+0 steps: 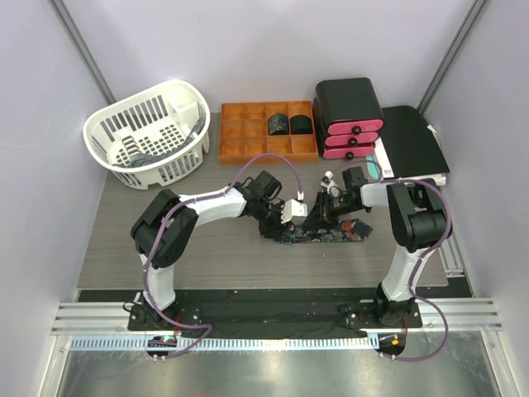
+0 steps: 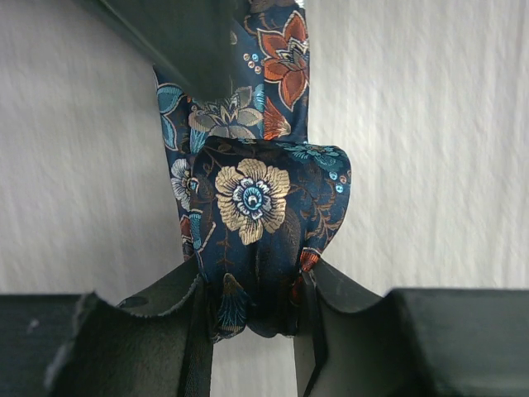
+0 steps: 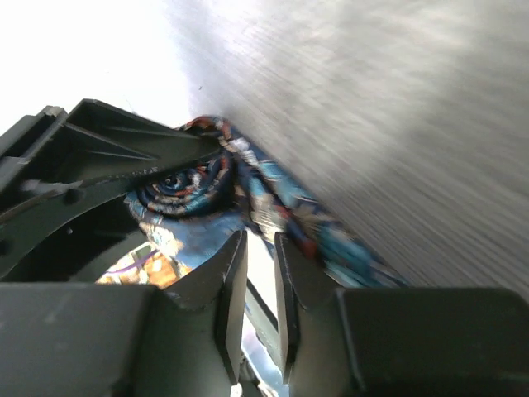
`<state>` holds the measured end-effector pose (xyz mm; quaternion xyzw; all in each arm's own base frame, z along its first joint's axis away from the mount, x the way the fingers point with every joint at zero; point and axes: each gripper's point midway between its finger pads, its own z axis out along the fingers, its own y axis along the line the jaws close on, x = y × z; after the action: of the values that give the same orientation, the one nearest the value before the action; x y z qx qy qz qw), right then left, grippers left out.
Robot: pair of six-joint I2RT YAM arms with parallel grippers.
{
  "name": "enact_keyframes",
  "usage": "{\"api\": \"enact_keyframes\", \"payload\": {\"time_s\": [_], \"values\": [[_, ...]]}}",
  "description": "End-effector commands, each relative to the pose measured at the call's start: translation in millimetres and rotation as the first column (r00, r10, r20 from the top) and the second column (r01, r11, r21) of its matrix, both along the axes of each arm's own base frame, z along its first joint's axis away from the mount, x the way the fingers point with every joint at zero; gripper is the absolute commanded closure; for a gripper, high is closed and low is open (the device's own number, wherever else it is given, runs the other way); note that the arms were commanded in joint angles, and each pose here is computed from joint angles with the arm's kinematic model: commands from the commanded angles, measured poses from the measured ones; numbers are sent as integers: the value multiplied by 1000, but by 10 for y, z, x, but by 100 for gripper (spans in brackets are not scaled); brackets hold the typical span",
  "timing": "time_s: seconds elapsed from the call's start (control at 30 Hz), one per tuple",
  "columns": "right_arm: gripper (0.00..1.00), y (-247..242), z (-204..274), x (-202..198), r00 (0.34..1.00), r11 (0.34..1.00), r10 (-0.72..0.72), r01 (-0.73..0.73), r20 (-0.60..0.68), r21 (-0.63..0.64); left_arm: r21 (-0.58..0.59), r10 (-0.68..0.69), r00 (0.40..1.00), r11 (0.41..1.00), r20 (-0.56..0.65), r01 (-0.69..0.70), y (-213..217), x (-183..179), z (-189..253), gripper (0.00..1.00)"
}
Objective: Roll the ties
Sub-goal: Roll the tie at the center of the board.
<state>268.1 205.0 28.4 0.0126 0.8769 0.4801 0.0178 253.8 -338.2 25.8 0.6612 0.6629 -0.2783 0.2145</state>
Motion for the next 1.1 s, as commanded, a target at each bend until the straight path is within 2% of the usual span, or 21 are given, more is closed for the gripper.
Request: {"api": "enact_keyframes", "payload": {"time_s": [0.0,0.2,0.27,0.37,0.4,0.43,0.57,0.7,0.83,1.07], "values": [[73,-214,243,150,995,999,8,-3,102,-45,73,-1,998,997,-56,6,277,-191,-71,89],[73,-225,-38,-33,1000,997,12,-10,22,-82,75,68,997,995,-40,-65,162,-9,-14,90],[73,-192,43,5,999,998,2,0,36,-56,89,98,995,991,-22,-96,162,61,8,91],[68,-89,259,129,997,999,-48,47,57,27,123,120,993,985,-2,-119,180,113,-31,90],[60,-65,331,132,996,997,-64,61,58,49,131,124,992,984,3,-123,179,121,-45,90],[56,-40,384,184,994,995,-74,69,84,70,138,128,992,982,5,-127,178,131,-65,89],[53,45,423,124,994,995,-72,64,87,82,152,133,991,979,24,-135,174,120,-94,87],[55,-48,97,105,994,997,-72,75,87,-34,125,123,992,984,35,-127,158,104,-77,88],[62,-180,-357,51,997,985,-73,69,-17,-155,105,129,990,985,53,-134,172,104,-26,89],[66,-335,-551,-26,998,963,-53,42,-36,-268,-2,252,962,967,102,-253,131,316,247,87]]}}
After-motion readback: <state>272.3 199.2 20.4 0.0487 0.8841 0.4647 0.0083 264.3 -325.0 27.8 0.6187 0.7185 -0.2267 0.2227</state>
